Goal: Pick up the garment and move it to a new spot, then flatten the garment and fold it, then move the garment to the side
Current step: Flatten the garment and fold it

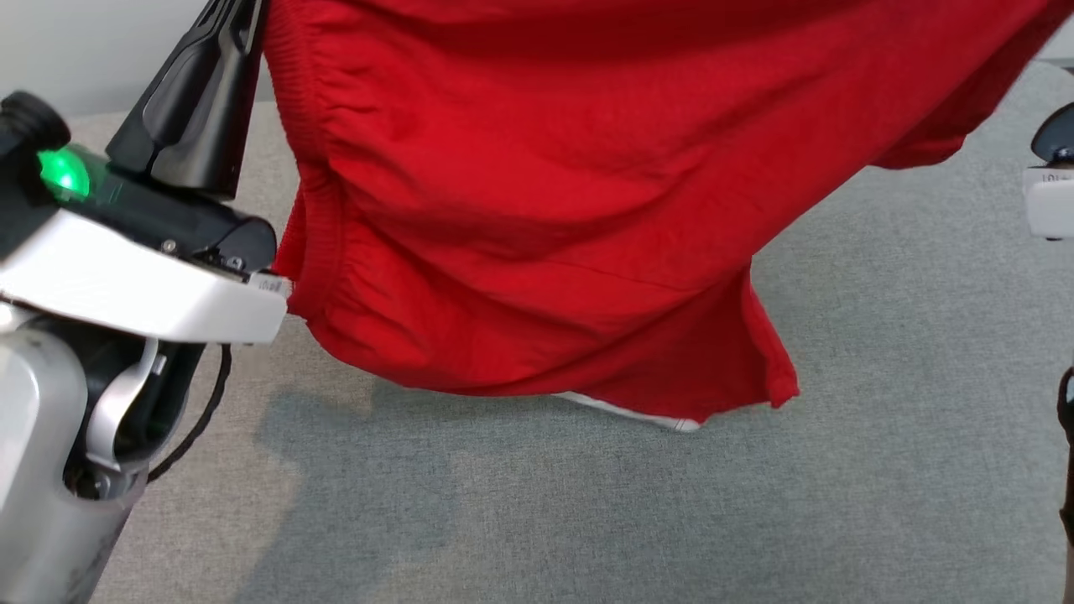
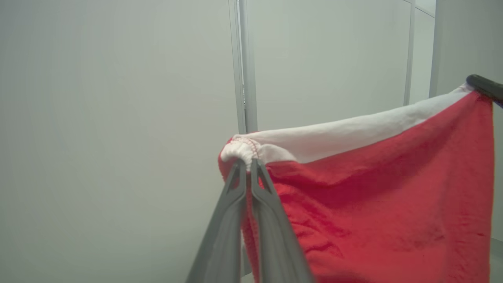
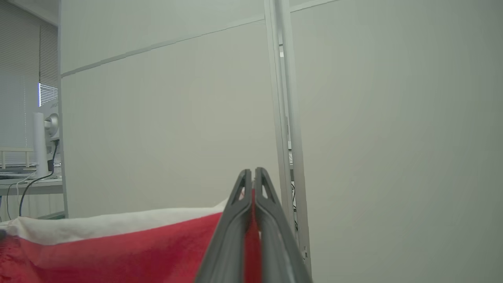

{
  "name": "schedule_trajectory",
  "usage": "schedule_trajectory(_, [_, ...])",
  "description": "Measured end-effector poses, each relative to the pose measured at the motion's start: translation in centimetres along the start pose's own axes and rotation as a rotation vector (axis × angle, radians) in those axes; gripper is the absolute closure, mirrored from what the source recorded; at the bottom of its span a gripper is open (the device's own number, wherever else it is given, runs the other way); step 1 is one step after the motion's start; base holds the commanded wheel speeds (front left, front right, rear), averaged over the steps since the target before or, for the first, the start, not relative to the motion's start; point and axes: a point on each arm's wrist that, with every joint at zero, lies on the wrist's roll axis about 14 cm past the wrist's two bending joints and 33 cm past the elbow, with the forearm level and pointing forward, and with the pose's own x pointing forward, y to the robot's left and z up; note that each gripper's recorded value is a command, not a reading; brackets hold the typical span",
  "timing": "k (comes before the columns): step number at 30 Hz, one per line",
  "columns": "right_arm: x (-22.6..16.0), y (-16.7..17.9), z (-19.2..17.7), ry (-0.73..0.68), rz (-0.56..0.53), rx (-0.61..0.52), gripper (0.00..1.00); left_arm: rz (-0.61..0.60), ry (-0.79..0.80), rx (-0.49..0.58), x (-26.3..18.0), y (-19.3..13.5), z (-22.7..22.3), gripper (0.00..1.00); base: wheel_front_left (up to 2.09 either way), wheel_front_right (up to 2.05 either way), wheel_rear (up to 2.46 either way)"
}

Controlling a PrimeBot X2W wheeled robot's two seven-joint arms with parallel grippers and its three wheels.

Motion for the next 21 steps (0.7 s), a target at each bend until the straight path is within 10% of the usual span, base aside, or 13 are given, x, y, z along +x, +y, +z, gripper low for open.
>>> schedule_trajectory(21, [11.8,-5.0,-12.3,0.113,-0.053,0.027,1.0,0.057,0.107,-0.023,14.0,7.6,-9.4,1.0,0.0,0.0,0.0])
